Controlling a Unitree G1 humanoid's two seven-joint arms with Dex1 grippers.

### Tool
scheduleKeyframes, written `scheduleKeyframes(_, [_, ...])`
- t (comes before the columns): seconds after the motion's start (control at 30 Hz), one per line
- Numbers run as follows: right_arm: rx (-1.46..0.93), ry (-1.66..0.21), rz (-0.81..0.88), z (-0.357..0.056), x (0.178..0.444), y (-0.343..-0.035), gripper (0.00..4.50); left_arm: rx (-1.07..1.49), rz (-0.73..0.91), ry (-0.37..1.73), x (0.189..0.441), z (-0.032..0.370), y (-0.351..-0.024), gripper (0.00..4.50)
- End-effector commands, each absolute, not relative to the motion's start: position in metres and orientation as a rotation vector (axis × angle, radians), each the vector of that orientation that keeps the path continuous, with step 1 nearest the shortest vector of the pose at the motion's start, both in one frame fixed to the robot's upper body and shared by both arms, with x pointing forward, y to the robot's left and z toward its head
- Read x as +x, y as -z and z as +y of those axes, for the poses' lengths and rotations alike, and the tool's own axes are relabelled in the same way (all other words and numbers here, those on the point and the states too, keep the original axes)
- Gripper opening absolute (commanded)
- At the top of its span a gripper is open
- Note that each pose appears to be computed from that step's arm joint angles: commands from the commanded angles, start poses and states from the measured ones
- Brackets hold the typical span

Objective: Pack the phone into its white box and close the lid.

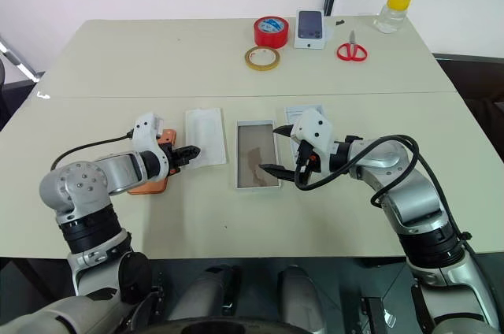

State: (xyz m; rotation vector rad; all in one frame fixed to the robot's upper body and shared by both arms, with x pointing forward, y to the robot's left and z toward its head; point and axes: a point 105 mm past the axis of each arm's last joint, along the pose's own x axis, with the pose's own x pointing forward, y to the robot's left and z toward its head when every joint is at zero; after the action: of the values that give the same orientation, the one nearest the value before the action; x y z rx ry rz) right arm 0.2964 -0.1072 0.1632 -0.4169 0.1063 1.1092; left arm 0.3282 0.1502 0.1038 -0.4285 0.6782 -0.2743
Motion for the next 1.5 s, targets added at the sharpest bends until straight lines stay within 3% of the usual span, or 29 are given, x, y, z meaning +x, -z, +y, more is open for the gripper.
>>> scheduleKeyframes(0.03, [-0.434,-1.126,0.054,-0.101,0.292,-0.174,4.50,-0.419,0.657,0.264,0.330,0.154,-0.106,0.09])
scheduleKeyframes(0.37, [-0.513,-1.208,0.109,-0.094,0.278,-0.162,4.50,-0.517,0.533,0.228,0.339,0.169,-0.123,0.09])
scheduleKeyframes(0.53, [-0.577,-1.314,0.211,-0.079,0.265,-0.133,4.50,-0.563,0.427,0.252,0.342,0.177,-0.146,0.09])
scheduleKeyframes(0.67, [-0.610,-1.288,0.304,-0.073,0.276,-0.110,4.50,-0.546,0.420,0.255,0.340,0.180,-0.148,0.09])
scheduleKeyframes(0.77, [-0.661,-1.286,0.361,-0.074,0.279,-0.097,3.58,-0.535,0.427,0.251,0.338,0.180,-0.146,0.00])
scheduleKeyframes(1.0, [-0.687,-1.299,0.326,-0.066,0.282,-0.104,0.10,-0.535,0.421,0.250,0.335,0.182,-0.147,0.00])
scheduleKeyframes(1.5, [-0.797,-1.294,0.193,-0.014,0.319,-0.113,0.04,-0.546,0.371,0.276,0.346,0.177,-0.164,0.00])
